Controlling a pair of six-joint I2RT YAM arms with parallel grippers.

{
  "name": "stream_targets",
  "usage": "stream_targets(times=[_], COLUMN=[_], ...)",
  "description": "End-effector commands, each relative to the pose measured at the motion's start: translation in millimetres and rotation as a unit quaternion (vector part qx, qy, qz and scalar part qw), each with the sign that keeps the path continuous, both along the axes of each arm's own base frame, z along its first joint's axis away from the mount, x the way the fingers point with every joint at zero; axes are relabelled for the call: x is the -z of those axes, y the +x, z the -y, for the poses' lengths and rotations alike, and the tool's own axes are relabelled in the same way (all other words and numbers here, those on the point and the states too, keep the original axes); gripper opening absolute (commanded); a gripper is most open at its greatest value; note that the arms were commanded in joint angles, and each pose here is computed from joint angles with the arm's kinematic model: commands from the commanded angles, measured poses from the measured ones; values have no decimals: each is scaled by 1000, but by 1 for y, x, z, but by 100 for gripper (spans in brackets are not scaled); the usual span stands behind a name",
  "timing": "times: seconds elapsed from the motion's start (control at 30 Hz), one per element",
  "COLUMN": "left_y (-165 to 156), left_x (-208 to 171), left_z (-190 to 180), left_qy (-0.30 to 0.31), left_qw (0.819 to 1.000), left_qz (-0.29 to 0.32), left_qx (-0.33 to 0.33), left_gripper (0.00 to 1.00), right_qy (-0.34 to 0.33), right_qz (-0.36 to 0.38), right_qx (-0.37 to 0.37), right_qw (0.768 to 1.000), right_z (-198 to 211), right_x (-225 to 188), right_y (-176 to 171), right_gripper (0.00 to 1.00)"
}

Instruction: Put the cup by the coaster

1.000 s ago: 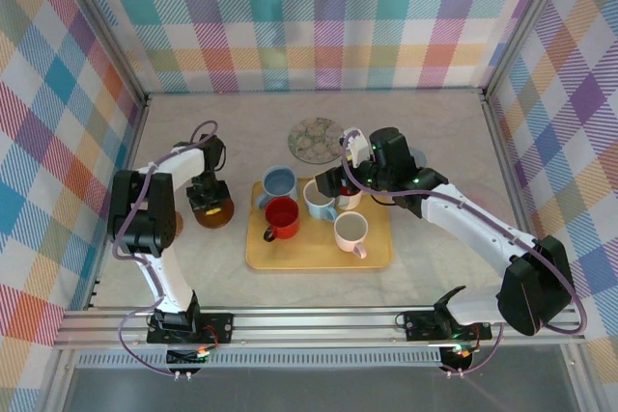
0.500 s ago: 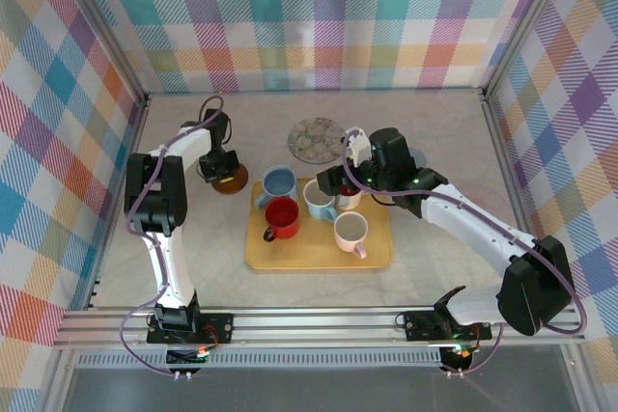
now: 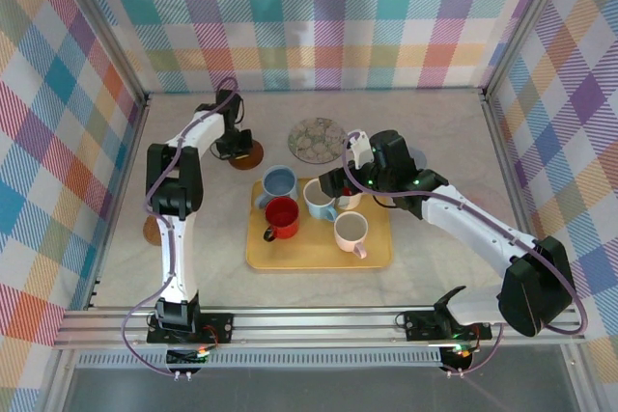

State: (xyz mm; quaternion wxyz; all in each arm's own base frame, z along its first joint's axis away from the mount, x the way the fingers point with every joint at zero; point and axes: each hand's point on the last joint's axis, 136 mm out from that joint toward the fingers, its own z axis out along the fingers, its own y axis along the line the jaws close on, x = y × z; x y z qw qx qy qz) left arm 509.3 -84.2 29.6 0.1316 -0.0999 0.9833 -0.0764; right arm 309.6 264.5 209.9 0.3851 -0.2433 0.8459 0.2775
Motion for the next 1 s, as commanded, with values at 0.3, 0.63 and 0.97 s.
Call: stream_targets(times=[0.3, 0.63, 0.97], left_y=[4, 6, 6], left_x=[29, 29, 7], left_z=[33, 38, 34], left_qy=[-26, -36, -29], left_qw=[999, 999, 999], left_qz=[-33, -33, -22], left_qx=[20, 12, 4], left_gripper=[0, 4, 14], right_qy=[0, 5, 12], right_qz=[2, 0, 3], right_qx=[5, 14, 16], right_qw=[1000, 1000, 1000], right_z=[2, 3, 2], right_x=[-2, 1, -2], right_y=[-2, -1, -1], right_gripper=[99, 99, 99])
